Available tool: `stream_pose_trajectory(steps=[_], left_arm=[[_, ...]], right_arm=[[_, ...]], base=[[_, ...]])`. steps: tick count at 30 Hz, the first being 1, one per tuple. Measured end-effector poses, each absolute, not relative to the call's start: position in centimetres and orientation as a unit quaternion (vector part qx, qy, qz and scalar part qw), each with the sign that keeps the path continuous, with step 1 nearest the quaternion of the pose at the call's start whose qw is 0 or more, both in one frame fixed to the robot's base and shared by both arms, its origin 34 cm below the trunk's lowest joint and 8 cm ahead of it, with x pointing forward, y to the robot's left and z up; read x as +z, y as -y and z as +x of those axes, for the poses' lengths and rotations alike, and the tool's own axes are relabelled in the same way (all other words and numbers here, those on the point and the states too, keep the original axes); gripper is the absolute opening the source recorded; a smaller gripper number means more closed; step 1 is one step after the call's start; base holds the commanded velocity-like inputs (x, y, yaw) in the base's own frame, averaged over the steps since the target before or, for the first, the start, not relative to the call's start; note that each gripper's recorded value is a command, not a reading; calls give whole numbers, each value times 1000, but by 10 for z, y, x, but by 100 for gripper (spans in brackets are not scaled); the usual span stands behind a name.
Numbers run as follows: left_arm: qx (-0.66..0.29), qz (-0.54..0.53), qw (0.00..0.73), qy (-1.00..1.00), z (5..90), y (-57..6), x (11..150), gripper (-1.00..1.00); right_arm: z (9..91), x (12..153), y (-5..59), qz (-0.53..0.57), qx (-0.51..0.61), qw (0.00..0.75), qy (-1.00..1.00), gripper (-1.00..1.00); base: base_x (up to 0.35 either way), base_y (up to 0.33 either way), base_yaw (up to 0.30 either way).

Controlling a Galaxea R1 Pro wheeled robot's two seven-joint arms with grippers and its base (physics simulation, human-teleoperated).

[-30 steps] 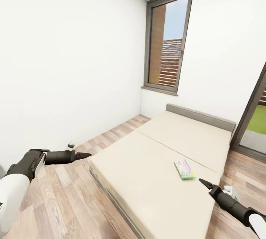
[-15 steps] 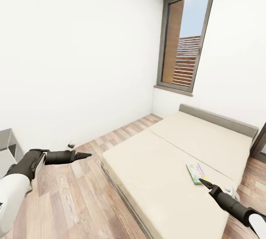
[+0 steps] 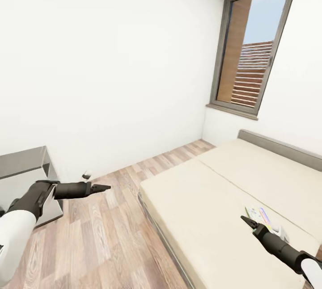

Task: Put all the toys in the child's room - the three board games (two on the bed and one on the table), the two jigsaw puzzles on the table, and the tennis ball on the table - inside the toy box on the table in the child's room.

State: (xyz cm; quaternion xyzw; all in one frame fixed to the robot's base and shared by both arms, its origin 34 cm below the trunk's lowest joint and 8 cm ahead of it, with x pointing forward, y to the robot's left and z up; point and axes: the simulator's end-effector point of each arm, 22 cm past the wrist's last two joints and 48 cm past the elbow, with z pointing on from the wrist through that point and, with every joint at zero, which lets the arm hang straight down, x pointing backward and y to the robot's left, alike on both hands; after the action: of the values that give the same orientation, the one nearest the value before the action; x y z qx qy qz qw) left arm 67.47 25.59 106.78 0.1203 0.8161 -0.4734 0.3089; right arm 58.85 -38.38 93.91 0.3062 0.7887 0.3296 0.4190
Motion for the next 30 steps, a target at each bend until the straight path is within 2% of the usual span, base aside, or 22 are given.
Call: stream_pose_trajectory(steps=[17,30], left_arm=[[-473,123,311,-815,674,-256,1071,100],[-472,126,317,-813,673,-256,1079,100]], right_arm=[[589,942,384,305,330,422,-787,100],[590,950,384,303,333,428,-783,100]], base=[[-29,-37,284],[-37,-18,219]])
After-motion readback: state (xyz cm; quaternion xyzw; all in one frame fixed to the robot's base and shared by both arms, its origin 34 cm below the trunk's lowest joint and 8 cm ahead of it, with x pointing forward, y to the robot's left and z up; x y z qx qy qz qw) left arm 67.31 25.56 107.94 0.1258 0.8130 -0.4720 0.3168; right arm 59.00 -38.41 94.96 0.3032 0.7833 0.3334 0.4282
